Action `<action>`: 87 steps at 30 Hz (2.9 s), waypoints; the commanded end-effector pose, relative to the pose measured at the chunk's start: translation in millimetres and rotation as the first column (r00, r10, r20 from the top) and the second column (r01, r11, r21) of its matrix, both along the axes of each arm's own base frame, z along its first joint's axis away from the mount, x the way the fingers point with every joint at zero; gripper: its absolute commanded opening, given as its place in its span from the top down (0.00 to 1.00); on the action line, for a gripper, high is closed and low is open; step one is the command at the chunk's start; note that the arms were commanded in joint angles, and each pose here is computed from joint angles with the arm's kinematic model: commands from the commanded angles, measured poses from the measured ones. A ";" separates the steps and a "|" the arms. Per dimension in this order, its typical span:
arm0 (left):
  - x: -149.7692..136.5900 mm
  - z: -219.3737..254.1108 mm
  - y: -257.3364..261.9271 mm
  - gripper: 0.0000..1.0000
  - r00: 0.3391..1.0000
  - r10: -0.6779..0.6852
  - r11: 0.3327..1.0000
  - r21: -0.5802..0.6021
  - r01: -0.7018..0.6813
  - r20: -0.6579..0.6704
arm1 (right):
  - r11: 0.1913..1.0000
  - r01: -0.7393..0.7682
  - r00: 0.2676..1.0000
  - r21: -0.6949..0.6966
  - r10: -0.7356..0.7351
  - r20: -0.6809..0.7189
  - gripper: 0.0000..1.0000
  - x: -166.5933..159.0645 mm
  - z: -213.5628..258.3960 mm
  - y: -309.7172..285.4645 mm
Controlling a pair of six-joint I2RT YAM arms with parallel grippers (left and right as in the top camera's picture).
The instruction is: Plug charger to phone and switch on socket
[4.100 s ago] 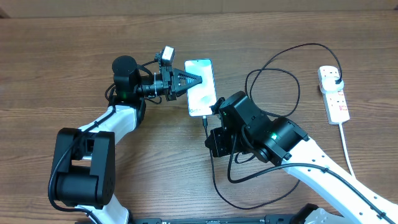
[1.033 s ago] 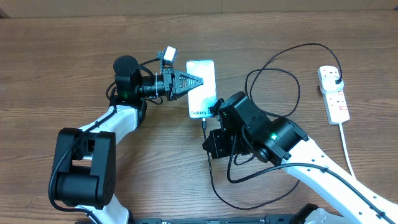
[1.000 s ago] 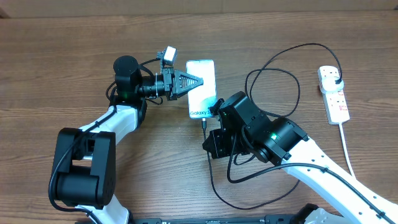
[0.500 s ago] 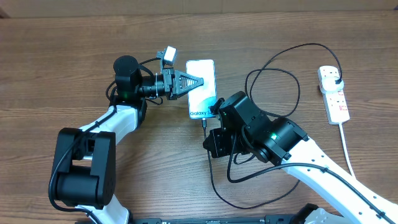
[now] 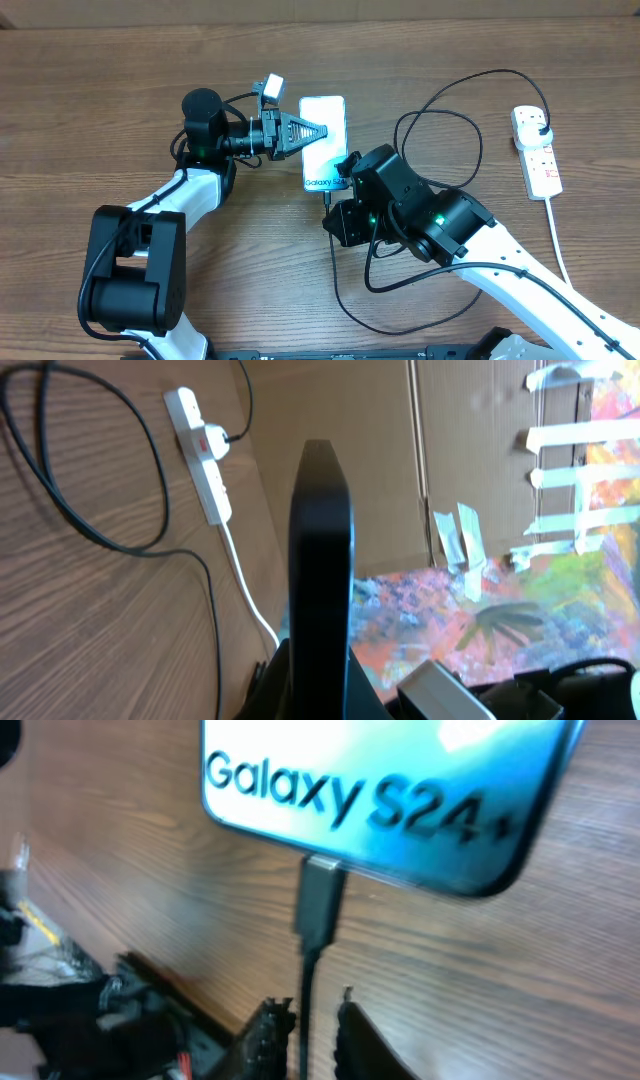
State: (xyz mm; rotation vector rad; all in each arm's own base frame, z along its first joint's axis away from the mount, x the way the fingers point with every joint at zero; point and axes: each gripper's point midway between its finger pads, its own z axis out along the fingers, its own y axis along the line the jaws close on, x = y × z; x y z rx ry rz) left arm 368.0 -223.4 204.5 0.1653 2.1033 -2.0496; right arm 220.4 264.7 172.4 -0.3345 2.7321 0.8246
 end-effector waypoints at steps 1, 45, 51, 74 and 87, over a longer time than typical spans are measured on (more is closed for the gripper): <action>-4.7 6.9 -2.8 0.96 0.999 -0.044 0.999 -0.007 0.044 0.017 | 1.000 0.011 1.000 -0.012 -0.011 0.020 0.72 3.8 1.0 -2.8; 3.1 6.1 -2.6 0.96 1.000 0.002 1.000 -0.004 -0.002 0.015 | 0.971 0.225 0.973 -0.085 -0.218 0.079 0.75 22.6 -9.0 -4.5; 3.0 6.1 -2.6 0.95 1.000 0.001 1.000 -0.004 -0.001 0.015 | 0.973 0.203 0.979 -0.114 -0.201 0.029 0.78 21.4 -27.7 2.0; -22.1 7.9 -2.6 0.97 0.987 -0.144 0.989 -0.009 0.145 0.071 | 0.987 0.158 0.954 -0.006 -0.151 0.260 0.96 60.5 3.8 23.9; -32.6 8.5 -1.9 0.96 0.977 -0.204 0.979 -0.014 0.205 0.067 | 0.986 0.168 0.951 0.000 -0.162 0.264 0.40 59.3 28.4 9.4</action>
